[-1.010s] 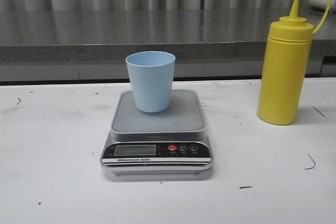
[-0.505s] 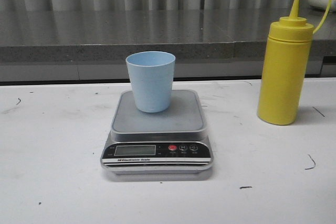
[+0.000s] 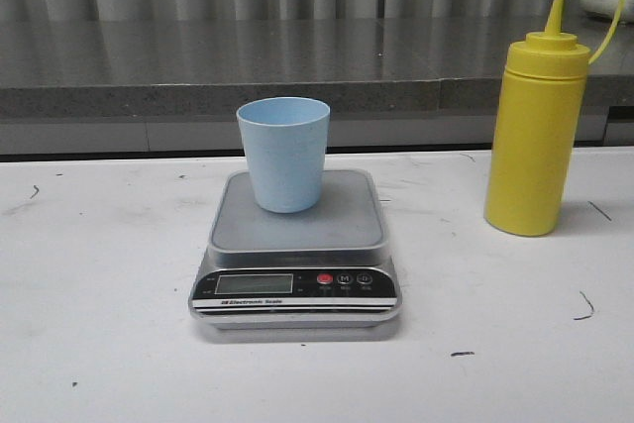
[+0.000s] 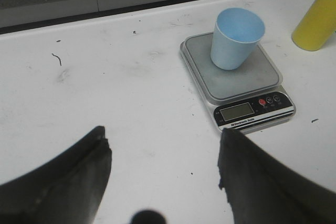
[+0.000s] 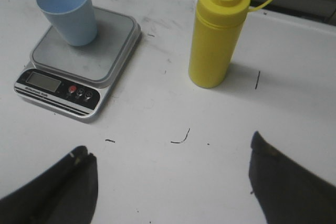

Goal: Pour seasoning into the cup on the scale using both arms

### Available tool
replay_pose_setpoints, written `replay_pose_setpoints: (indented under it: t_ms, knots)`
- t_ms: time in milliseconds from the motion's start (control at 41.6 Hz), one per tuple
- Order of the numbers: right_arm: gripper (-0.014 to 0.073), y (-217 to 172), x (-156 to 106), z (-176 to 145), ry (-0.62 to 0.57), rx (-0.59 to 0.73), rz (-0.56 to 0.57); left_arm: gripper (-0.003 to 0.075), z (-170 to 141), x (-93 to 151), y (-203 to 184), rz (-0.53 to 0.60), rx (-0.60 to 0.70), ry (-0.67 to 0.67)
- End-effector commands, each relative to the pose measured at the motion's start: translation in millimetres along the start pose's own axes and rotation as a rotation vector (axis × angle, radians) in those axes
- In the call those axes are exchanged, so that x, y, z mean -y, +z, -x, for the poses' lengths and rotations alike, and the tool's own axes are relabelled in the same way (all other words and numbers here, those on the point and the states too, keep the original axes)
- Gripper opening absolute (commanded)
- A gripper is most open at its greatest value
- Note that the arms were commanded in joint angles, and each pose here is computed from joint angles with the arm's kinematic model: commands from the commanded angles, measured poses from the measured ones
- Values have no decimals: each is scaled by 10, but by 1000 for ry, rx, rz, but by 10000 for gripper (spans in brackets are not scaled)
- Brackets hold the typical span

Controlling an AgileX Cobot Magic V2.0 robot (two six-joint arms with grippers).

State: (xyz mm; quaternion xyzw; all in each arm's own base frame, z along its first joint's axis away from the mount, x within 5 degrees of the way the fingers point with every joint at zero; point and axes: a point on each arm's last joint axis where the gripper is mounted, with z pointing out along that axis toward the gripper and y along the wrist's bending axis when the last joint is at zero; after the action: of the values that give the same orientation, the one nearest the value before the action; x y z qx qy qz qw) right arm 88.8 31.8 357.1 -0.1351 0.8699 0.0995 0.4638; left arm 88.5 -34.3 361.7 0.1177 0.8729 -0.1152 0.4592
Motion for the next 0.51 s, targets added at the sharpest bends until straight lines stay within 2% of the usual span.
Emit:
replay_pose_setpoints:
  t_ms: [0,385,481]
  knots:
    - [606,-162,-19,80,1,112,4,440,123,16,-53,-13,91,-15]
    - [603,-141,-16,-19,11,114,4,440,123,16,-53,-13,91,-15]
    - [543,-131,-15,-25,11,113,3,440,123,16,-53,-13,91,-15]
